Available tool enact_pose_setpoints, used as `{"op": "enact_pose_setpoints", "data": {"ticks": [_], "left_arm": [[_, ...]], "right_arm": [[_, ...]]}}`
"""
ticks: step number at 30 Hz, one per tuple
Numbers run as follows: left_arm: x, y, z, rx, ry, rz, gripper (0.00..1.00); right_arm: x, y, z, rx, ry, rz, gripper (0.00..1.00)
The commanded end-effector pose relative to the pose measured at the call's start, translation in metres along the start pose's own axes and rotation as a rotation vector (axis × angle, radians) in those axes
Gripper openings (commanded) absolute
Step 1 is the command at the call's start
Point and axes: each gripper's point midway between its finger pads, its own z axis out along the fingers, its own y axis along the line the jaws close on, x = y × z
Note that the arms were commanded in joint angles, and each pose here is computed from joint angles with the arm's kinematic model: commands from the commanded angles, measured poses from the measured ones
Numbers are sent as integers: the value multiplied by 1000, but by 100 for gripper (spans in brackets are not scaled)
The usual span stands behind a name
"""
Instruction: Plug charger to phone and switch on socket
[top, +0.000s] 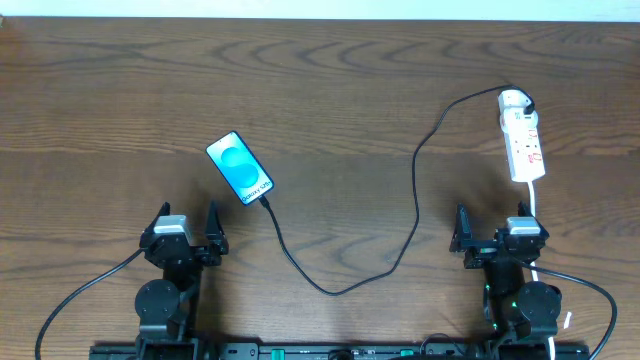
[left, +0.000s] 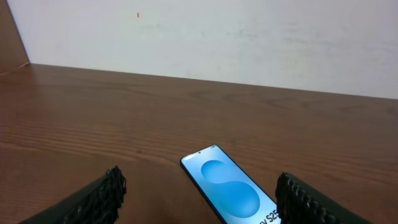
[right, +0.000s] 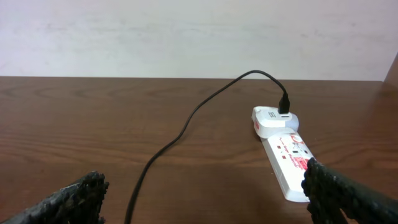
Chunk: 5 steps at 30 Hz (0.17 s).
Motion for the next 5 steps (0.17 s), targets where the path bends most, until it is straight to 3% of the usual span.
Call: {"op": "enact_pose_setpoints", "data": {"ticks": [1,5], "left_arm": [[16,4,1,-19,49,8,79],[16,4,1,-19,49,8,79]], "right_arm": [[1,-1,0,7,-2,-12,99],[1,-1,0,7,-2,-12,99]]}}
